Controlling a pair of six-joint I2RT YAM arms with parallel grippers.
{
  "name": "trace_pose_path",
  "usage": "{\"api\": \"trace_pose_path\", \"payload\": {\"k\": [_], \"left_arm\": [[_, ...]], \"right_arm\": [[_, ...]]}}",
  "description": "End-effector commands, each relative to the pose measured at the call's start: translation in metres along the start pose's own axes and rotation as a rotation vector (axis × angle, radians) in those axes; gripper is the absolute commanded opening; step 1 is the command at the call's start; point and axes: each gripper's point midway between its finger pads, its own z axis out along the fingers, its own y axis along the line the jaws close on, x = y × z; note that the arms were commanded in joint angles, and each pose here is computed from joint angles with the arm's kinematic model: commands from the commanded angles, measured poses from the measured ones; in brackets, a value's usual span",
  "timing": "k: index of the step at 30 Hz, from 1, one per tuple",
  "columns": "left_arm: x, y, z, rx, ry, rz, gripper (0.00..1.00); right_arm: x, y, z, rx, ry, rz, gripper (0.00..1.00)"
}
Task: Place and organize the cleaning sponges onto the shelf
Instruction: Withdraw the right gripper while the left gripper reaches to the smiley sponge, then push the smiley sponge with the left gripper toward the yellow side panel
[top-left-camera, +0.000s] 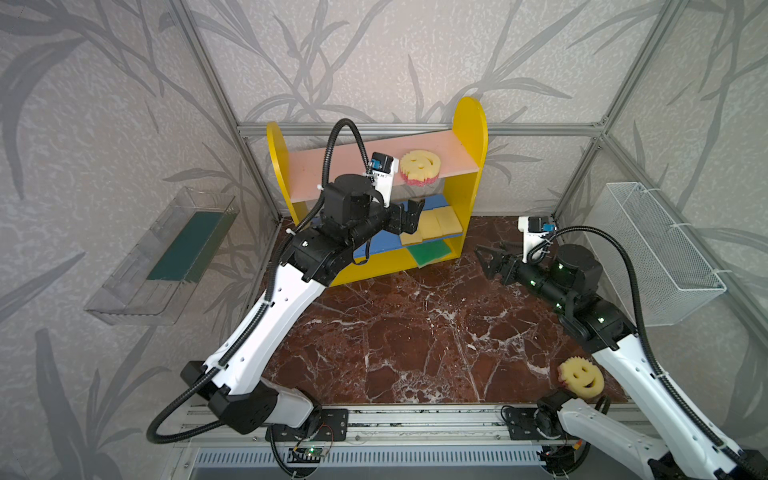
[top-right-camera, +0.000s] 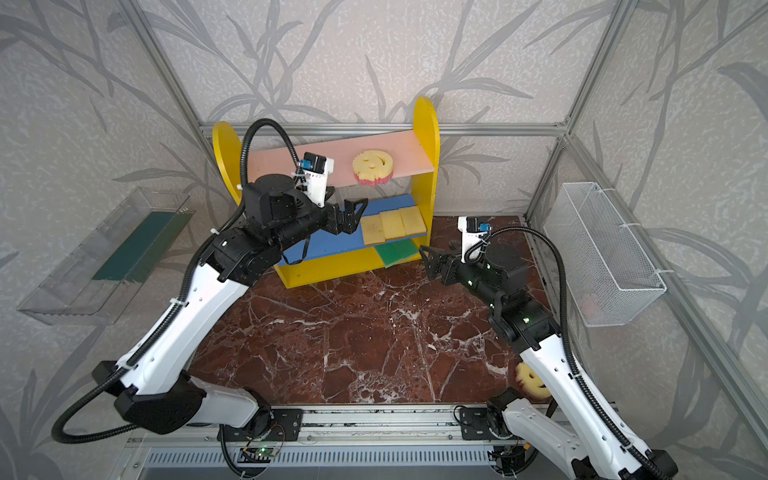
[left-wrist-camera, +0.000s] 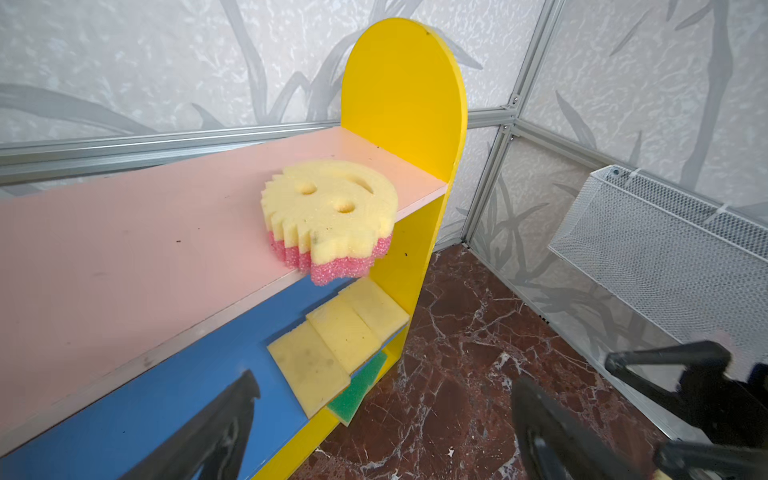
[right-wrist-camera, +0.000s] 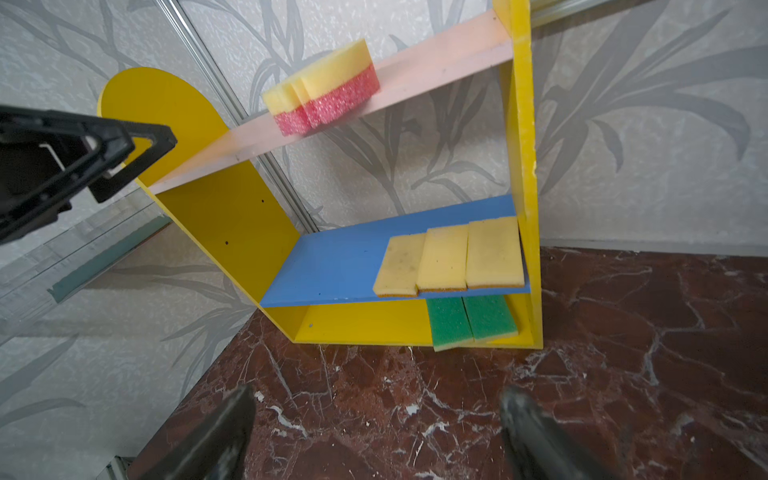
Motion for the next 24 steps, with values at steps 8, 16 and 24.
{"api": "trace_pose_path", "payload": {"k": [8,16,24], "left_arm": [[0.0,0.031,0.043,0.006,0.068,0.014,0.97],[0.001,0.041,0.065,0.02,0.065,0.006,0.96],[0.005,0.041,0.089,0.04,0.085,0.02,0.96]], "right_arm": [[0.011,-0.005,-0.025,0.018,-0.028,0.007,0.91],[0.033,-0.013,-0.017,0.034,0.045,-0.007,0.91],[0.04,-0.017,-0.01,0.044,0.074,-0.025,0.91]]}}
